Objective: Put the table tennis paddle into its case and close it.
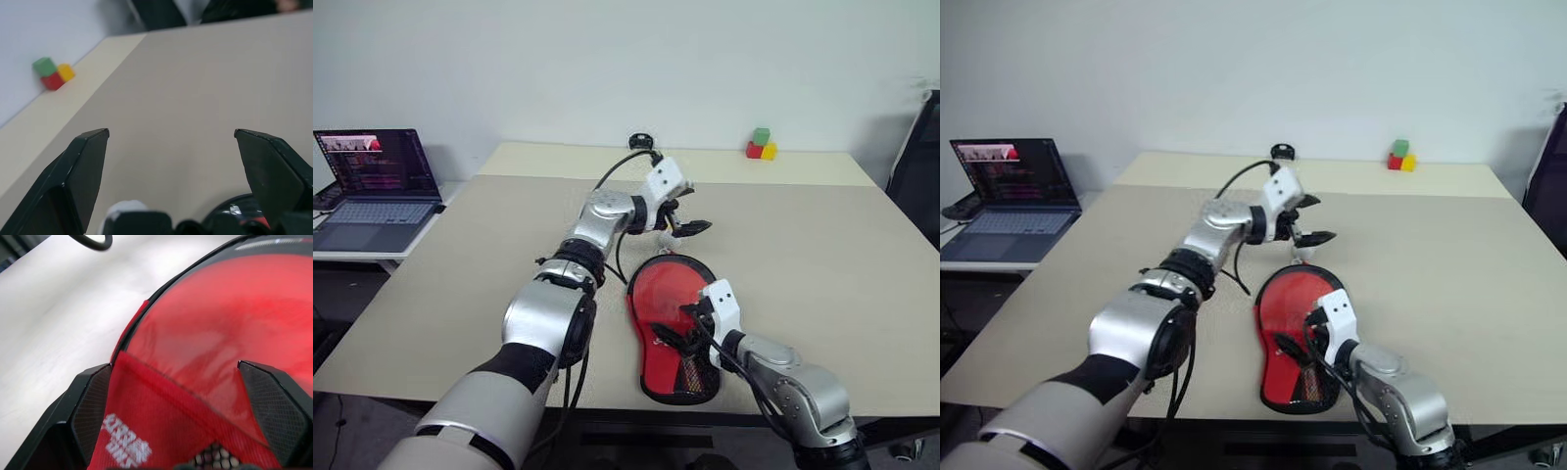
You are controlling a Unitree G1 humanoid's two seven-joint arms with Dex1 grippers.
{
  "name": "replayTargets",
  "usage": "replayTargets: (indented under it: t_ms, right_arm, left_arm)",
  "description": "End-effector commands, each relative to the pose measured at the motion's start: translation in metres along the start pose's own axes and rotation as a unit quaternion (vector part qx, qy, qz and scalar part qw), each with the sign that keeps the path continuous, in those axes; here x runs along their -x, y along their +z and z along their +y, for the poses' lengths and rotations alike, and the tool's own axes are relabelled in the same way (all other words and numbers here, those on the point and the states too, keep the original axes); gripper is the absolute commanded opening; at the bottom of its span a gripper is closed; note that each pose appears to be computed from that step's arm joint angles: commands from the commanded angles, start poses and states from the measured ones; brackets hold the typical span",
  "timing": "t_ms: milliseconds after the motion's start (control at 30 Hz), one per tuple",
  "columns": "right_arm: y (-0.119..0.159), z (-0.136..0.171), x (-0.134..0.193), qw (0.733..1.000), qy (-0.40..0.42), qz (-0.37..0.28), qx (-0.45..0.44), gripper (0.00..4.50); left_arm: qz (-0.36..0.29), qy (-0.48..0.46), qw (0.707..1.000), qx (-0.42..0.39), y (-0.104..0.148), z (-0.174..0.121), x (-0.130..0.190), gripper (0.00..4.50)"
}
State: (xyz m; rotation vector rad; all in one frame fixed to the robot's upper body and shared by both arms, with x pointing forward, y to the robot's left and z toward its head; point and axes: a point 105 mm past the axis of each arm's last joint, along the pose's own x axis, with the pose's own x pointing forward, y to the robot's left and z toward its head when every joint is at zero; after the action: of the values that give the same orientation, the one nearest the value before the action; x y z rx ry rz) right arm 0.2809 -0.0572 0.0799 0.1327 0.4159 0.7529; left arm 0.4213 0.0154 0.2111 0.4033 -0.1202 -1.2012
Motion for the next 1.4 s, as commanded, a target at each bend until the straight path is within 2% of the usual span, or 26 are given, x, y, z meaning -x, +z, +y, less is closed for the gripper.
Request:
replayTargets:
  t_ms: [33, 167, 367, 633, 867, 1400]
  right_arm:
    - [-0.012, 0.006, 0.009, 0.997, 0.041, 0.032, -0.051, 4.50]
    - [0.009, 0.009, 0.021, 0.996, 0.077, 0.010, -0.052, 4.50]
    - [0.025, -0.008, 0.030, 0.996, 0.079, 0.002, -0.044, 4.50]
    - [0.044, -0.008, 0.047, 0.992, 0.123, -0.006, -0.032, 4.50]
    - [0.054, -0.031, 0.055, 0.996, 0.080, -0.025, -0.027, 4.50]
    - [0.052, -0.038, 0.051, 0.997, 0.066, -0.024, -0.020, 4.50]
  left_arm:
    - [-0.051, -0.032, 0.998, 0.026, 0.003, -0.011, 0.021, 4.47]
    - [-0.053, -0.032, 0.996, 0.057, -0.009, -0.034, 0.047, 4.47]
    - [-0.047, 0.039, 0.992, 0.109, -0.018, -0.044, 0.070, 4.47]
    - [-0.026, 0.019, 0.992, 0.119, -0.024, -0.068, 0.076, 4.47]
    - [-0.002, 0.026, 0.992, 0.121, -0.036, -0.067, 0.081, 4.47]
    - [0.026, -0.001, 0.992, 0.124, -0.054, -0.078, 0.075, 4.47]
